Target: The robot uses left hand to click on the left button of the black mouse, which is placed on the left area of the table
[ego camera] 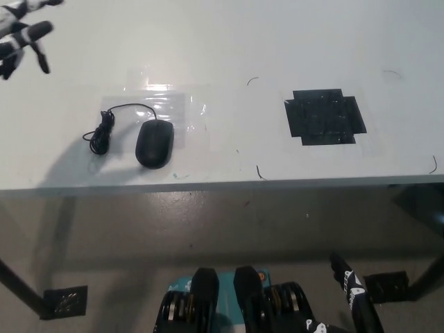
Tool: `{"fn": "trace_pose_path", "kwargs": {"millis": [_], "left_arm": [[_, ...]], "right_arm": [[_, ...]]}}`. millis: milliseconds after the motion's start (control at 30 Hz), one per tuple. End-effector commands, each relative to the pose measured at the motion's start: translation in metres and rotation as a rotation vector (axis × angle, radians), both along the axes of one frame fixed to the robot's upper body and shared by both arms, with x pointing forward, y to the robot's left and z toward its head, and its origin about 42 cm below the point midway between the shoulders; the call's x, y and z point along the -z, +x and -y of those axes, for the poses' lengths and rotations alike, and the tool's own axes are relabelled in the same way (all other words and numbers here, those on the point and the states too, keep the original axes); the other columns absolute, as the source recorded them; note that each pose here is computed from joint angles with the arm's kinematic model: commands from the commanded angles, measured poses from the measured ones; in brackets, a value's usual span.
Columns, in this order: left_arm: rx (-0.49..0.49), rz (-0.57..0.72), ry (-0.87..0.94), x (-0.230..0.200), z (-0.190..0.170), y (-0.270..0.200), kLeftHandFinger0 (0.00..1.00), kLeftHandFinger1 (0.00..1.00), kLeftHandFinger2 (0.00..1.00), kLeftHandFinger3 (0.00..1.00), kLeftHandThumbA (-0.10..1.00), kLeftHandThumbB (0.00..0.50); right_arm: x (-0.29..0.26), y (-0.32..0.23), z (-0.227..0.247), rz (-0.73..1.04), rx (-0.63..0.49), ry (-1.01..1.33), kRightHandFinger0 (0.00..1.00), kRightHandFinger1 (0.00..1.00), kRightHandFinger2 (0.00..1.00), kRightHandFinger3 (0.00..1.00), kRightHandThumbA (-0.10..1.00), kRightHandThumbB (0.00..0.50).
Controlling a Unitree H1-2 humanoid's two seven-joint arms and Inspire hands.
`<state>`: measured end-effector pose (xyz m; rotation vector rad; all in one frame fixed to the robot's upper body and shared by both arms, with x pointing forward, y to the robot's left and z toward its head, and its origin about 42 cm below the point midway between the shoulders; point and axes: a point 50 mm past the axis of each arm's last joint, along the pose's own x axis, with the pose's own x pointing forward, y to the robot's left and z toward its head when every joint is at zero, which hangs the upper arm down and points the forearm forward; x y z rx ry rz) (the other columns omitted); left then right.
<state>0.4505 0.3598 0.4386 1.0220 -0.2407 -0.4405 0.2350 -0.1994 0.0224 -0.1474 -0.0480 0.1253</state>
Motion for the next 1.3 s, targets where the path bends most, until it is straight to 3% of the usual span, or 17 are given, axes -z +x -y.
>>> {"fn": "trace_pose_path", "kwargs": {"millis": [0,33,67,133,167,267,367,433,467,500,567,667,967,1000,1067,1233,1267], "left_arm": [[-0.058,-0.129,0.217,-0.052,0.004,0.028,0.19,0.25,0.46,1.00,1.00,0.413],[-0.063,-0.156,0.215,-0.054,0.007,0.033,0.20,0.26,0.42,1.00,1.00,0.414],[-0.103,-0.223,0.177,-0.057,0.013,0.040,0.01,0.23,0.41,1.00,1.00,0.439],[-0.133,-0.281,0.178,-0.062,0.020,0.049,0.00,0.26,0.49,1.00,1.00,0.429],[-0.127,-0.288,0.195,-0.063,0.022,0.054,0.00,0.20,0.47,1.00,1.00,0.399],[-0.144,-0.321,0.241,-0.068,0.032,0.067,0.00,0.11,0.44,1.00,1.00,0.419],[-0.171,-0.369,0.264,-0.074,0.047,0.072,0.04,0.22,0.55,1.00,1.00,0.376],[-0.194,-0.405,0.226,-0.071,0.052,0.080,0.06,0.22,0.55,1.00,1.00,0.378],[-0.203,-0.426,0.222,-0.069,0.054,0.084,0.00,0.21,0.55,1.00,1.00,0.398],[-0.203,-0.451,0.237,-0.068,0.057,0.091,0.15,0.23,0.58,1.00,1.00,0.395],[-0.203,-0.476,0.263,-0.066,0.061,0.100,0.04,0.08,0.49,1.00,1.00,0.426],[-0.175,-0.436,0.342,-0.065,0.069,0.107,0.00,0.03,0.46,1.00,1.00,0.373],[-0.226,-0.506,0.389,-0.047,0.087,0.127,0.00,0.08,0.54,1.00,1.00,0.418],[-0.224,-0.510,0.389,-0.045,0.088,0.128,0.01,0.04,0.50,1.00,1.00,0.420],[-0.228,-0.528,0.376,-0.033,0.091,0.130,0.00,0.00,0.41,1.00,1.00,0.361],[-0.226,-0.585,0.384,-0.012,0.101,0.135,0.00,0.00,0.14,1.00,1.00,0.349],[-0.227,-0.584,0.389,-0.010,0.103,0.136,0.00,0.00,0.14,1.00,1.00,0.350]], "right_arm": [[-0.005,0.001,0.003,0.058,0.020,0.027,1.00,1.00,1.00,1.00,1.00,0.228],[-0.005,0.001,0.003,0.057,0.020,0.029,1.00,1.00,1.00,1.00,1.00,0.230],[-0.004,0.000,0.002,0.054,0.022,0.030,1.00,1.00,1.00,1.00,1.00,0.225],[-0.003,0.000,0.002,0.050,0.026,0.033,1.00,1.00,1.00,1.00,1.00,0.231],[-0.003,0.000,0.002,0.050,0.027,0.033,1.00,1.00,1.00,1.00,1.00,0.232],[-0.004,0.000,0.002,0.051,0.025,0.033,1.00,1.00,1.00,1.00,1.00,0.231],[-0.004,0.001,0.002,0.054,0.020,0.030,1.00,1.00,1.00,1.00,1.00,0.219],[-0.005,0.001,0.002,0.055,0.019,0.029,1.00,1.00,1.00,1.00,1.00,0.219],[-0.005,0.001,0.002,0.056,0.018,0.026,1.00,1.00,1.00,1.00,1.00,0.213],[-0.005,0.001,0.002,0.058,0.018,0.024,1.00,1.00,1.00,1.00,1.00,0.211],[-0.005,0.001,0.002,0.057,0.015,0.025,1.00,1.00,1.00,1.00,1.00,0.212],[-0.005,0.001,0.003,0.057,0.013,0.025,1.00,1.00,1.00,1.00,1.00,0.218],[-0.007,0.003,0.005,0.064,0.006,0.020,1.00,1.00,1.00,1.00,1.00,0.211],[-0.007,0.003,0.005,0.066,0.009,0.015,1.00,1.00,1.00,1.00,1.00,0.204],[-0.007,0.002,0.006,0.063,0.005,0.014,1.00,1.00,1.00,1.00,1.00,0.203],[-0.008,0.004,0.004,0.065,-0.008,0.020,1.00,1.00,1.00,1.00,1.00,0.203],[-0.008,0.004,0.004,0.065,-0.009,0.020,1.00,1.00,1.00,1.00,1.00,0.202]]}}
